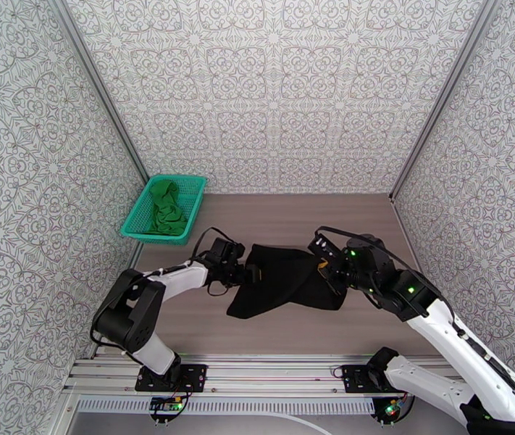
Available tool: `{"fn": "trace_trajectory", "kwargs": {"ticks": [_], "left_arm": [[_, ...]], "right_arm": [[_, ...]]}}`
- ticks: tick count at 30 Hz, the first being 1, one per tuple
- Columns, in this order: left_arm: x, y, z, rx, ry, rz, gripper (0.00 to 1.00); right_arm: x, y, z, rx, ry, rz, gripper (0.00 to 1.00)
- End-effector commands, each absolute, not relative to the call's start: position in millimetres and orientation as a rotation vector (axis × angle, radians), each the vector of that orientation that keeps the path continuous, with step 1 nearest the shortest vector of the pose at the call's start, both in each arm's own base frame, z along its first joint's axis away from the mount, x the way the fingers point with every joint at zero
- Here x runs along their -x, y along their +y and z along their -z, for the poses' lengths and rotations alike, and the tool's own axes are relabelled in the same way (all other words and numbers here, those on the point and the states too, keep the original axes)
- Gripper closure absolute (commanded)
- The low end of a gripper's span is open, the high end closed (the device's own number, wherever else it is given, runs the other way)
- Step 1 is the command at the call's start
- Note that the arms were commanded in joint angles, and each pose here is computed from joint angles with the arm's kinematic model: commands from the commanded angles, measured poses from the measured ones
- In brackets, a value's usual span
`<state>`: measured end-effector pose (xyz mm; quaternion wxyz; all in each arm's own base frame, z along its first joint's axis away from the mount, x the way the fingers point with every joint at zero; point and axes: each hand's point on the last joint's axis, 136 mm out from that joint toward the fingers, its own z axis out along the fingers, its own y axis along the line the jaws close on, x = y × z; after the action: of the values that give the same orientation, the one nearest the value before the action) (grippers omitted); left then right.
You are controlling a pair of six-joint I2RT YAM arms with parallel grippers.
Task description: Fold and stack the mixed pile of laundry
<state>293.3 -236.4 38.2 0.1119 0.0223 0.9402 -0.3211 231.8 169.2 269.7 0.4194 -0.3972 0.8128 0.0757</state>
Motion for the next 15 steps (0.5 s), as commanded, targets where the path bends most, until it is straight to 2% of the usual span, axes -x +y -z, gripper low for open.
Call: {"fn": "trace_trajectory", "kwargs": {"ticks": [1, 5, 10, 14, 15], "left_arm": [[-292.4, -255.1, -41.9, -0.131, 2.736, 1.006, 0.25], [-288.0, -263.9, -40.0, -0.162, 2.740, 1.019, 0.34], [-290.1, -267.0, -35.4, -0.167, 2.737, 1.027, 0.52], [-295.1, -273.0, -42.6, -0.167, 2.699, 1.063, 0.81], [-297.4, -273.4, -48.5, -0.167, 2.679, 1.065, 0.92]], "right_arm": [[-234.0, 168.8, -272.1, 0.961, 2.027, -0.199, 1.00], [-234.7, 169.8, -270.8, 0.964, 2.030, -0.200, 1.00], [-235.0, 170.6, -271.5, 0.965, 2.025, -0.203, 1.00], [-234.7, 170.3, -272.8, 0.964, 2.022, -0.203, 1.00], [-234.3, 169.9, -272.3, 0.964, 2.023, -0.203, 1.00]]}}
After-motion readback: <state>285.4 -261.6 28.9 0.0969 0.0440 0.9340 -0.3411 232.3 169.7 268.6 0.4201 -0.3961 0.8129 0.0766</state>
